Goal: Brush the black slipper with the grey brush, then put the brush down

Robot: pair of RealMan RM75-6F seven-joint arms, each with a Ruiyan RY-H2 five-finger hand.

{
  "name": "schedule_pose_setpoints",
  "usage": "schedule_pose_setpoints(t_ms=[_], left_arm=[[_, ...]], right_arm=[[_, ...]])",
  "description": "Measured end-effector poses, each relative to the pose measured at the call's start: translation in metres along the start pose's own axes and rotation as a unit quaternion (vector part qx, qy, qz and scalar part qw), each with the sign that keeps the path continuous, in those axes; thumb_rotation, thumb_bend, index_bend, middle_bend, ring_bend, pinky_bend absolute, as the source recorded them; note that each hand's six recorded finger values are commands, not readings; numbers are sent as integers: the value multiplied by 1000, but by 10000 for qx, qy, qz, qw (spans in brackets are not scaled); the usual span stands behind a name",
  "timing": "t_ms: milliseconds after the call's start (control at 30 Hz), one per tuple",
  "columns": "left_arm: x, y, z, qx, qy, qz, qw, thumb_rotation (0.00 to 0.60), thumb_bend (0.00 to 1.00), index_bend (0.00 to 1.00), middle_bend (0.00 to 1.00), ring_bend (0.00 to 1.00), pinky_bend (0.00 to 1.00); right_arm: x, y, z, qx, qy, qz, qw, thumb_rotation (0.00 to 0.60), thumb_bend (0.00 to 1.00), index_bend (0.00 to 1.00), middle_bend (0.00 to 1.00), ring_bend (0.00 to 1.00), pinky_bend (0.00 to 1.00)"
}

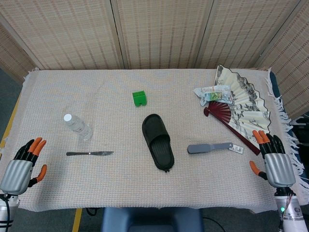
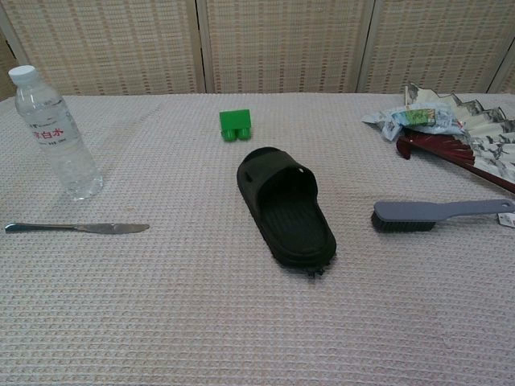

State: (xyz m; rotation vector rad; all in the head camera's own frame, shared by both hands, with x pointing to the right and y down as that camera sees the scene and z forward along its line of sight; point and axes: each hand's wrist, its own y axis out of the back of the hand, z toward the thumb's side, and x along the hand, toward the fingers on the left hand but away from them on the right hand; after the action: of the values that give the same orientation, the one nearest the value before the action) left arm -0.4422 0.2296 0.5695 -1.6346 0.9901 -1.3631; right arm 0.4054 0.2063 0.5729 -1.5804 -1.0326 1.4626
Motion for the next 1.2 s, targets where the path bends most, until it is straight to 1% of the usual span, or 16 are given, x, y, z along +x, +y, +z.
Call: schedule_pose_setpoints(t_ms=[133, 167, 300, 367, 533, 600, 667, 767, 867, 967, 1200], left_arm=[[2, -1, 0, -1, -7, -24, 10000, 600, 469, 0, 0, 0, 146], [2, -1, 1, -3, -12, -32, 10000, 600, 469, 0, 0, 0, 146], [4, -3, 1, -16, -27, -91, 10000, 600, 469, 0, 0, 0, 148], [4, -4, 2, -28, -45, -119, 9999, 600, 469, 0, 0, 0, 148], [4, -5, 3, -49, -90, -149, 9998, 600, 470, 0, 0, 0, 149], [3, -4, 2, -48, -85, -152, 9998, 600, 470, 0, 0, 0, 150], [2, -4, 2, -47, -77, -153, 9998, 600, 470, 0, 0, 0, 151], [2, -4, 1, -33, -55, -152, 9999, 600, 476, 0, 0, 0, 151], [1, -4, -1, -29, -27, -148, 9999, 600, 483, 0, 0, 0, 151], [0, -2, -2, -35, -12, -117, 9999, 600, 487, 0, 0, 0, 150], [0, 0, -2, -53, -24, -75, 10000, 600, 488, 0, 0, 0, 149]], right_arm=[[-1, -4, 2, 6, 120, 51, 9999, 600, 224, 2, 0, 0, 0], [-3, -5, 3, 25, 158, 66, 9998, 600, 224, 15, 0, 0, 0], [-14, -15, 8, 100, 283, 185, 9994, 600, 225, 148, 1, 0, 0], [-22, -22, 12, 150, 355, 289, 9988, 600, 225, 174, 9, 0, 0], [-55, -51, 23, 366, 522, 828, 9945, 600, 225, 194, 44, 0, 0], [-70, -68, 28, 485, 576, 1079, 9913, 600, 225, 205, 54, 0, 0], [-84, -83, 32, 601, 598, 1242, 9886, 600, 226, 217, 64, 0, 0], [-98, -101, 39, 658, 580, 1375, 9866, 600, 233, 252, 91, 0, 25], [-108, -112, 44, 666, 564, 1421, 9860, 600, 233, 294, 117, 0, 58], [-113, -118, 48, 640, 562, 1419, 9862, 600, 233, 327, 137, 0, 88], [-120, -124, 60, 455, 651, 1391, 9871, 600, 233, 378, 166, 22, 111]])
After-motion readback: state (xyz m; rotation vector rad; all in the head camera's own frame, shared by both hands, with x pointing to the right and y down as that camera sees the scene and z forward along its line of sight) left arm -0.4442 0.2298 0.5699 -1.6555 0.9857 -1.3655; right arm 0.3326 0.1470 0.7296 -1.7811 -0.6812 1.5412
